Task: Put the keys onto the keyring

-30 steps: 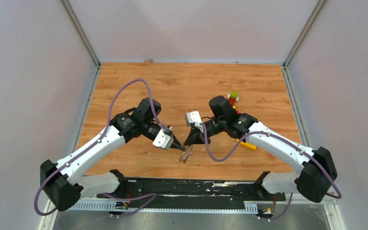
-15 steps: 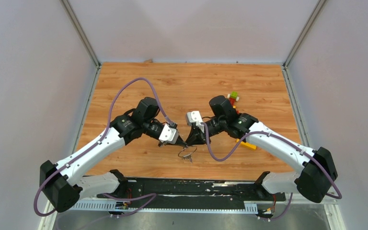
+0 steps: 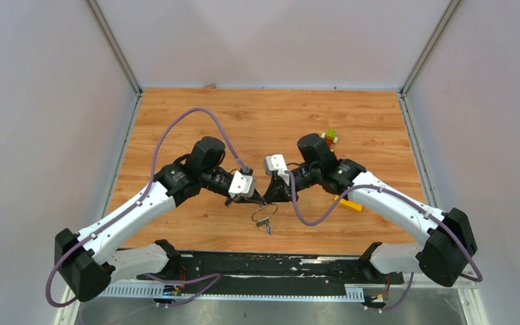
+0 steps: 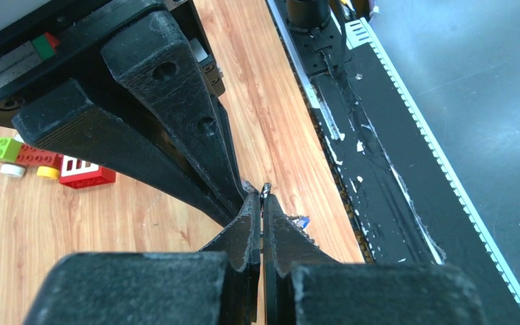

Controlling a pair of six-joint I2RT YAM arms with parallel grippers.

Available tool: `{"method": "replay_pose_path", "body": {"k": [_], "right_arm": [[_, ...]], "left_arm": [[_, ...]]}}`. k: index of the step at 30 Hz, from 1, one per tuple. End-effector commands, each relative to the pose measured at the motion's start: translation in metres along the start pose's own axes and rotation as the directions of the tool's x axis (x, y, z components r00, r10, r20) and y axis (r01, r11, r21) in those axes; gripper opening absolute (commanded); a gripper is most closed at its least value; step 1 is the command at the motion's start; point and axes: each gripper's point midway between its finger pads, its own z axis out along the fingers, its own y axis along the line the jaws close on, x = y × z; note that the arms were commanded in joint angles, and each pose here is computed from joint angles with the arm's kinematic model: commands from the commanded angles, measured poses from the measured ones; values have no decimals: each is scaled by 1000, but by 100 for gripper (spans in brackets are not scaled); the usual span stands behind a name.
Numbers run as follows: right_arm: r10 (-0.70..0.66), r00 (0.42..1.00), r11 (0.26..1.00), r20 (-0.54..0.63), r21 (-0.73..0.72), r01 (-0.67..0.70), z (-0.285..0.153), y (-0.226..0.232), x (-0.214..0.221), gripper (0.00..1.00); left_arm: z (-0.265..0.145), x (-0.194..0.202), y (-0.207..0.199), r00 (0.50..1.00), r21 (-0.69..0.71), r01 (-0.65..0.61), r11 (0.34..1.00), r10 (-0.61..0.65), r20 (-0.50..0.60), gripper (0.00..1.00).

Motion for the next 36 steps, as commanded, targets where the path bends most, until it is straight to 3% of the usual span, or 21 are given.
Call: {"method": "replay_pose_path", "body": {"k": [1,10,20,28,36], "right_arm": [[-8,999,999,45,-49,11,-2,13,-12,0],[-21,999,999,27,25,20,-14,-3,-10,0],[-194,976,943,-100,255,214,-67,-26,-10,0],[-309,941,913,-136,233,334,-65,-9,-17,0],[-413,885,849,-216,259,460,-51,-6,-29,0]], "left_arm": [[-6,-12,18,997,-89,-70,994,71,6,0],[-7,-12,5,998,-32,-64,997,65,6,0],[-11,-11,6,998,-68,64,996,-65,-19,0],[-17,-17,26,997,-162,54,985,-61,-37,0],[-13,-29,32,996,-162,86,983,-87,5,0]]}}
